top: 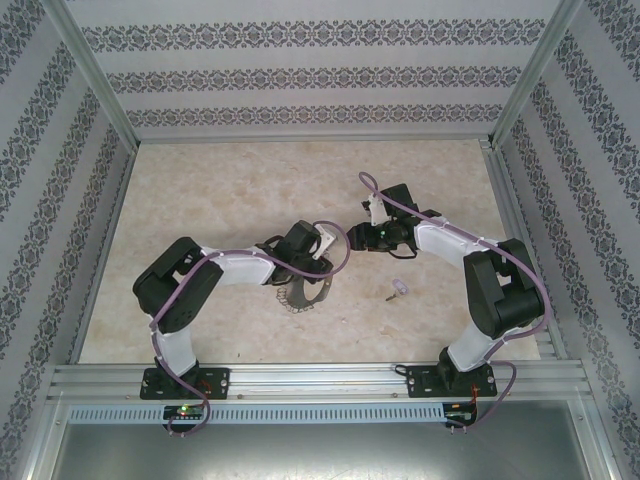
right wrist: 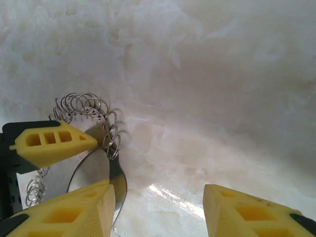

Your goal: Put the keys on the keyring

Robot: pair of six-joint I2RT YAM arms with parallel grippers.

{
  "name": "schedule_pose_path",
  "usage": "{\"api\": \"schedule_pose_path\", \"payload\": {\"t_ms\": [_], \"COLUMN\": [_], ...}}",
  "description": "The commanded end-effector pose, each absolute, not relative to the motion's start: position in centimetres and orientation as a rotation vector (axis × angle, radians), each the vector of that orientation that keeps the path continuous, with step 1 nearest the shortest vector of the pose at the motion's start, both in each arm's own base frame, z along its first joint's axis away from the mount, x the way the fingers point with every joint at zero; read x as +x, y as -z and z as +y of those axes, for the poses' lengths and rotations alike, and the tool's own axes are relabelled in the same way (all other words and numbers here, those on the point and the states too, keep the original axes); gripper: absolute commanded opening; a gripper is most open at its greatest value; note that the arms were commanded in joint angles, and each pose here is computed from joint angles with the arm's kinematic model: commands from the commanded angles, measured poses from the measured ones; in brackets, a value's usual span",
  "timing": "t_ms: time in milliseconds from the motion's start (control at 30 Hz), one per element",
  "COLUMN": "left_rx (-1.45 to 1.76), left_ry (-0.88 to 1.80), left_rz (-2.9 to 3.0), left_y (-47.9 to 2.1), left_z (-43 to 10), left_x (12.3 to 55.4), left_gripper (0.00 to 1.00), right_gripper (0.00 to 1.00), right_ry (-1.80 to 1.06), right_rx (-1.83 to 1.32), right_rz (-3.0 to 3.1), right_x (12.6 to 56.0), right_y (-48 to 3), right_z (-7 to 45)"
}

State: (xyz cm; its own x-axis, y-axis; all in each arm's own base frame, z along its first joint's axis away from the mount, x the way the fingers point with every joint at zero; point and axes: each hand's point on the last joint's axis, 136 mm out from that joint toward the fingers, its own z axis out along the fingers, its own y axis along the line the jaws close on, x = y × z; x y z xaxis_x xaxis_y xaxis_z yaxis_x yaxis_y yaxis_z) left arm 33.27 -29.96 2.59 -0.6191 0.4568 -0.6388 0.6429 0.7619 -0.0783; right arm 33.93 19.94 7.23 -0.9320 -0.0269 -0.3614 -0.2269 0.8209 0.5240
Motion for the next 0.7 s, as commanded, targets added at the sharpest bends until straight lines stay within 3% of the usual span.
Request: {"api": "schedule_pose_path", "payload": {"t_ms": [0,200,467,667], "left_rx": [0.776,0.744,0.773,0.827], "left_ry": [0.373,0.344,0.391,0.476], "left_rz": [2.295,2.282,2.257,2.239], "left_y": [-3.4,-3.2,-3.8,-5.0], "left_z": [-30.8,-30.4,-31.0,-31.7], "left_x": [34.9,35.4,35.1,34.1], "left_gripper": [0.41,0.34,0.00,0.00], "right_gripper": [0.51,0.50,0.50,0.50], "right_ry": [-0.854,-0.861,-0.872,-0.868], "right_rx": [-0.180,-0.181,-0.185,-0.188], "right_rz": [2.642,2.644,2.643,2.634], "right_x": [34.4,34.4,34.4,34.4], "right_y": [-7.8,-7.7,-7.8,-8.1], "right_z": [19.9,20.0,20.2,20.1]}}
